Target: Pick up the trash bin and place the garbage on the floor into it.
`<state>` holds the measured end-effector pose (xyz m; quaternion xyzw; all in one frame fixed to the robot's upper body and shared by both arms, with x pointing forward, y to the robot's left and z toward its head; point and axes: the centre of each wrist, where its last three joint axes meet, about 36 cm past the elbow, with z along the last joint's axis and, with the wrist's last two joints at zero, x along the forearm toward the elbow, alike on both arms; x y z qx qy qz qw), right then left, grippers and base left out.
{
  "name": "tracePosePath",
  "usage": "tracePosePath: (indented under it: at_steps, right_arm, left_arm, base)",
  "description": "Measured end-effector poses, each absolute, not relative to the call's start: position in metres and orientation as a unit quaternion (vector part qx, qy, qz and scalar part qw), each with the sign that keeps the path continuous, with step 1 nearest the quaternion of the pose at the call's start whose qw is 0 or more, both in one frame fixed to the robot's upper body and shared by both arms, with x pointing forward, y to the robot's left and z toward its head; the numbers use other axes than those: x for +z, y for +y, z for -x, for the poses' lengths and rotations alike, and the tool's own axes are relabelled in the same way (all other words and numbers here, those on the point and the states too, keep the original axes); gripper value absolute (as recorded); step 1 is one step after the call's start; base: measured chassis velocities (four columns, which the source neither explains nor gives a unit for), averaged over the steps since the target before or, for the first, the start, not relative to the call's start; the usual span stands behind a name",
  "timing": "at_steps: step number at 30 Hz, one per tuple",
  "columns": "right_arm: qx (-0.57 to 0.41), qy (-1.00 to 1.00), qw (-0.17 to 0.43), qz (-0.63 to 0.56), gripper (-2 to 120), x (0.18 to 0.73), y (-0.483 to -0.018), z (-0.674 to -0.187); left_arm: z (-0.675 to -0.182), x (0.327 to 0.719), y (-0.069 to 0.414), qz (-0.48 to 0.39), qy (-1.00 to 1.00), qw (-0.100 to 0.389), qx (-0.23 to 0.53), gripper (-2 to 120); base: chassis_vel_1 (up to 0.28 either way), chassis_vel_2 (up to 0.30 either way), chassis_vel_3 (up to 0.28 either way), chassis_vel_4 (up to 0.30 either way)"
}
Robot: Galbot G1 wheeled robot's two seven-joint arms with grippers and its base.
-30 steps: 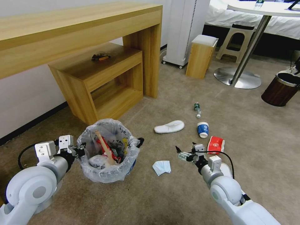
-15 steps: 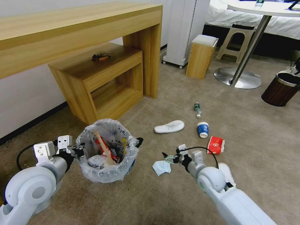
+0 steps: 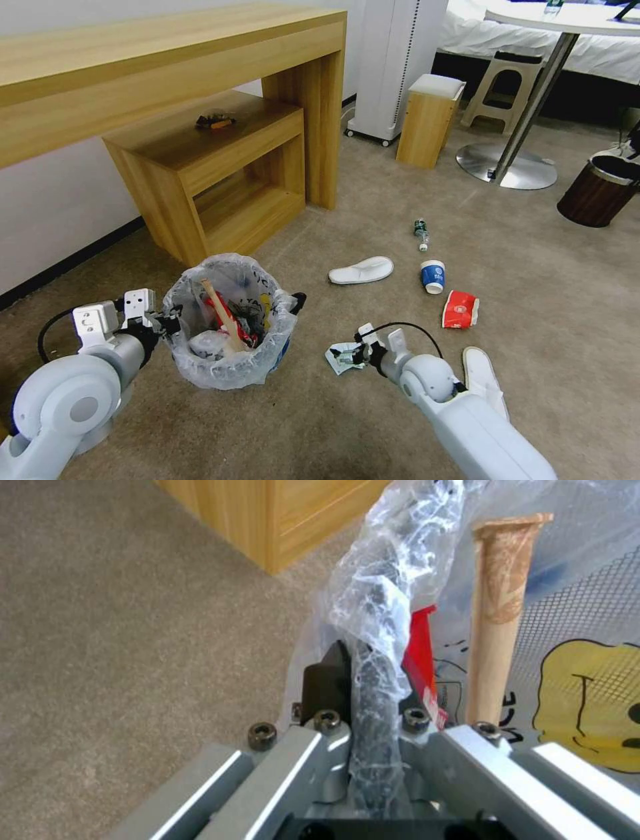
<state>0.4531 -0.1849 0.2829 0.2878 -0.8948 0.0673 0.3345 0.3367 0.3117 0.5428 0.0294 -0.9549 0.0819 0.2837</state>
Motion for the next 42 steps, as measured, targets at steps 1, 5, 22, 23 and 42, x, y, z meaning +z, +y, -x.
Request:
tracePosePath:
  at_steps: [1,5,22,23,42]
  right_arm:
    - [0.075,-0.894,0.333,-0.290,100,0.276,-0.181,-0.453]
    - [0.090,-0.892,0.332,-0.295,100,0.263,-0.172,-0.455]
    - [0.120,-0.888,0.354,-0.269,100,0.232,-0.176,-0.459]
    - [0.124,-0.890,0.355,-0.259,100,0.229,-0.175,-0.459]
    - [0.139,-0.893,0.363,-0.226,100,0.211,-0.171,-0.460]
  left_arm:
    - [-0.336,0.543,0.312,-0.029,-0.955,0.284,0.082,0]
    - [-0.336,0.543,0.313,-0.029,-0.955,0.283,0.081,0]
    - [-0.338,0.542,0.315,-0.026,-0.955,0.283,0.082,0]
    - [-0.338,0.542,0.314,-0.025,-0.955,0.284,0.082,0]
    - [-0.336,0.543,0.314,-0.022,-0.955,0.283,0.080,0]
  base:
    - [0.000,0.000,0.000,0.000]
    - [0.000,0.000,0.000,0.000]
    - [0.000,0.000,0.000,0.000]
    - [0.000,0.000,0.000,0.000]
    - [0.000,0.000,0.000,0.000]
